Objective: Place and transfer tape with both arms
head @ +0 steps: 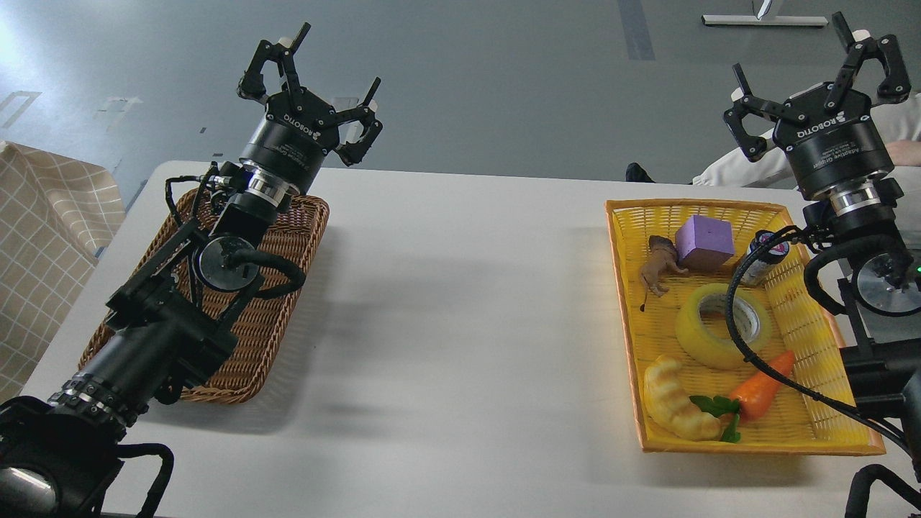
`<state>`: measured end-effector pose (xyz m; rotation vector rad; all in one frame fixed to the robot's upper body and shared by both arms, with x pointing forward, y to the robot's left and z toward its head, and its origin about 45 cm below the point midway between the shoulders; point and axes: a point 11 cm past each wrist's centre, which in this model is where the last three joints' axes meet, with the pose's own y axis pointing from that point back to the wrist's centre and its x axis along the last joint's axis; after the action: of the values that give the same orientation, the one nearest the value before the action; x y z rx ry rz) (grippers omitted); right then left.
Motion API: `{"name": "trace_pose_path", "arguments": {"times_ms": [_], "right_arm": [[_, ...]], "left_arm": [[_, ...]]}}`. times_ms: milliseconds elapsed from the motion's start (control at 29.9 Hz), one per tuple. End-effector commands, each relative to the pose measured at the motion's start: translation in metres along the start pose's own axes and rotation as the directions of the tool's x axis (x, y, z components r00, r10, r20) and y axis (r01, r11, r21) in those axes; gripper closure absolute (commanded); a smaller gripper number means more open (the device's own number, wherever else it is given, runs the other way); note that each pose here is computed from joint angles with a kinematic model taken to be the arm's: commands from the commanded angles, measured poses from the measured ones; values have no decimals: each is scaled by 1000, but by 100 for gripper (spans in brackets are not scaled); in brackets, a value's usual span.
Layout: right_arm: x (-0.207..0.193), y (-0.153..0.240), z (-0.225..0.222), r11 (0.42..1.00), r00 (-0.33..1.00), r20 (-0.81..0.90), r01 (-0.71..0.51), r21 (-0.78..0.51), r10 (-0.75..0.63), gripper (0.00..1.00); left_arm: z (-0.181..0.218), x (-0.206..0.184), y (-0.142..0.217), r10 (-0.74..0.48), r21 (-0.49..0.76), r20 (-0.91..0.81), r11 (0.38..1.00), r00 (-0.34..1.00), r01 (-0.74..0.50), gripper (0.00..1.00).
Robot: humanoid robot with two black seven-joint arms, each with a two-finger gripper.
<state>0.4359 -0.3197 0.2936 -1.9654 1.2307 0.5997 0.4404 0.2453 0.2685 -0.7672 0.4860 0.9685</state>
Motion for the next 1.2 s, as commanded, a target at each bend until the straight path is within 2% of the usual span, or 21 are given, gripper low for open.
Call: {"name": "trace_pose_path", "arguments": {"times_ms": [0,769,1170], "right_arm": [[1,1,0,1000,1000,-1,-3,0,3,0],[2,2,0,1000,1000,-2,-5,0,5,0],[3,2,0,1000,1000,-1,-8,0,8,0]], "left_arm": [[3,0,-1,-2,-6,4,1000,1000,3,2],[3,-3,-2,-8,-19,-3,1000,1000,8,2],[11,-4,-3,-12,-84,-8,996,1000,11,2]]}}
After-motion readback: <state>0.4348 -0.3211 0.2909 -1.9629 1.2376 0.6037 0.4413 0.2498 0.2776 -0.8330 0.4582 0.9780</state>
